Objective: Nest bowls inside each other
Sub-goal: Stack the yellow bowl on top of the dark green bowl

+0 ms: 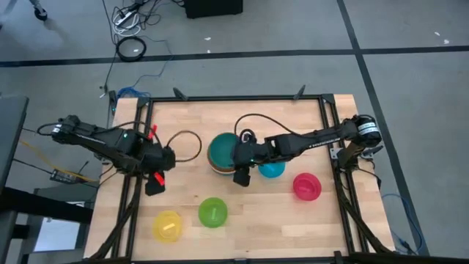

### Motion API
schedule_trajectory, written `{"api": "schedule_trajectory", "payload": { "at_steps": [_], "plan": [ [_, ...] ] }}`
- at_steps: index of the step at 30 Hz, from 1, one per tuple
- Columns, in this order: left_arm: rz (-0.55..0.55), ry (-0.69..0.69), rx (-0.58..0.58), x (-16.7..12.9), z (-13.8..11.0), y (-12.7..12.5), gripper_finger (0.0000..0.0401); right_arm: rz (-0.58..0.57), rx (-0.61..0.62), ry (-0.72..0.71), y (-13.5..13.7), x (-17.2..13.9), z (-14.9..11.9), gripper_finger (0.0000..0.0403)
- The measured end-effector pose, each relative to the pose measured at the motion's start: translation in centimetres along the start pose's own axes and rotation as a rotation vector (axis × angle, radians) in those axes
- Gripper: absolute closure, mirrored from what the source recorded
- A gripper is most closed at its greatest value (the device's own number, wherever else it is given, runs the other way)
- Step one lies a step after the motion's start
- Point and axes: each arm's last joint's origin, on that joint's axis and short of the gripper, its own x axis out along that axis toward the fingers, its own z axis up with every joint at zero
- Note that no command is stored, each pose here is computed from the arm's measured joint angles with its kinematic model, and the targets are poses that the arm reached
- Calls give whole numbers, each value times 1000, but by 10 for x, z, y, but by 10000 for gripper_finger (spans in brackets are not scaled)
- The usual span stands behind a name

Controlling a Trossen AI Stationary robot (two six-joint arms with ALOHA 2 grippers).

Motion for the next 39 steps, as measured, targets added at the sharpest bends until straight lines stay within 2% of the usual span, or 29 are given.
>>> {"api": "schedule_trajectory", "payload": {
  "at_steps": [4, 9, 12, 15, 19, 25, 35, 39],
  "plan": [
    [-76, 68, 45, 30, -10, -13, 274, -122, -35, 4, 1, -22, -4, 234],
    [-63, 136, 52, 65, -29, -19, 274, -234, -60, -45, 8, -70, -9, 236],
    [-63, 124, 59, 77, -33, -21, 274, -262, -23, -88, 8, -101, -12, 236],
    [-107, 90, 85, 84, -34, -26, 274, -259, 32, -113, 7, -126, -17, 236],
    [-138, 34, 74, 89, -35, -33, 274, -244, 85, -113, 8, -146, -25, 237],
    [-151, 21, 53, 100, -42, -37, 274, -239, 124, -76, 15, -153, -37, 237],
    [-184, 13, 59, 121, -50, -43, 274, -262, 139, -10, 24, -143, -46, 239],
    [-156, 38, 66, 134, -50, -47, 274, -260, 146, -10, 24, -144, -46, 239]
  ]
}}
